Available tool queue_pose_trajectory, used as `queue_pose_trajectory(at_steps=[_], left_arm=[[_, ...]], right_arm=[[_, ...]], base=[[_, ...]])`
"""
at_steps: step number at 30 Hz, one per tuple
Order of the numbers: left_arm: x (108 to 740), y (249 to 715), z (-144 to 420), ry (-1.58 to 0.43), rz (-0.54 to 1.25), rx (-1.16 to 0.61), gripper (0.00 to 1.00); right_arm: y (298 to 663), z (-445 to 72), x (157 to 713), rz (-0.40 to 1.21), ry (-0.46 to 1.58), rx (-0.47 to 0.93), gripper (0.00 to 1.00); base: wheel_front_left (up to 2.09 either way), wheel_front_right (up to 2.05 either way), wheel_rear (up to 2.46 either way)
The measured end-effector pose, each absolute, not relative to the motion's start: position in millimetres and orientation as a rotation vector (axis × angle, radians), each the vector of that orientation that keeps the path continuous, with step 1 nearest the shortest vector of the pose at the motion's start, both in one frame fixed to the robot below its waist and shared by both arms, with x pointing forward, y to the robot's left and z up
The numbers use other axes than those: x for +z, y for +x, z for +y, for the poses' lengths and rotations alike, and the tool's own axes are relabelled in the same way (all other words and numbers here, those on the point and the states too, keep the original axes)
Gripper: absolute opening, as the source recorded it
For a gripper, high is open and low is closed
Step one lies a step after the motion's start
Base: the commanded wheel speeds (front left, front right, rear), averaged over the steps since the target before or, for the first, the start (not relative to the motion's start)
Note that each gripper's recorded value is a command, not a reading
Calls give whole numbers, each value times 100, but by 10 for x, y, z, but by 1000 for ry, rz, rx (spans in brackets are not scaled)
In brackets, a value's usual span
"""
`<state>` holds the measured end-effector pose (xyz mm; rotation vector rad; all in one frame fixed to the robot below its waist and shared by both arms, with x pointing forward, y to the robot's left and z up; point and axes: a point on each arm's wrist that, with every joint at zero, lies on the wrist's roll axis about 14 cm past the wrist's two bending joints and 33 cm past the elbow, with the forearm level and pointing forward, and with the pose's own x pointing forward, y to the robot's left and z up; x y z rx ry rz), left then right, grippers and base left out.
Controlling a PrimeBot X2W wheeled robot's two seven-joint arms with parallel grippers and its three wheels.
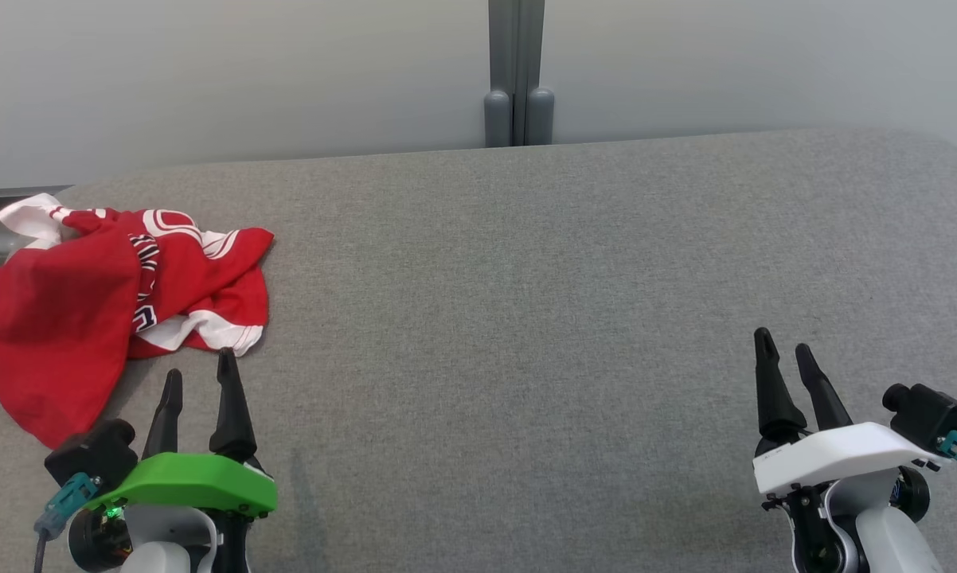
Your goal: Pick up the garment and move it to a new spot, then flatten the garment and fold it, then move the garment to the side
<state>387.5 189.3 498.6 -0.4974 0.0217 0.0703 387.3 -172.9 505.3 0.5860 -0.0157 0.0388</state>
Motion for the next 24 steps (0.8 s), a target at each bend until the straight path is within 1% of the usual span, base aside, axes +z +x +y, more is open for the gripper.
queue_pose_trajectory(at_steps=[14,24], left_arm=[[4955,3885,1870,-345,44,54,100],[4999,3896,1855,-272,51,43,100]], right_arm=[[3880,-1644,5072,-30,430,74,100],[3899,-1601,5086,-30,335,96,100]], base=[[0,0,0],[0,0,0]])
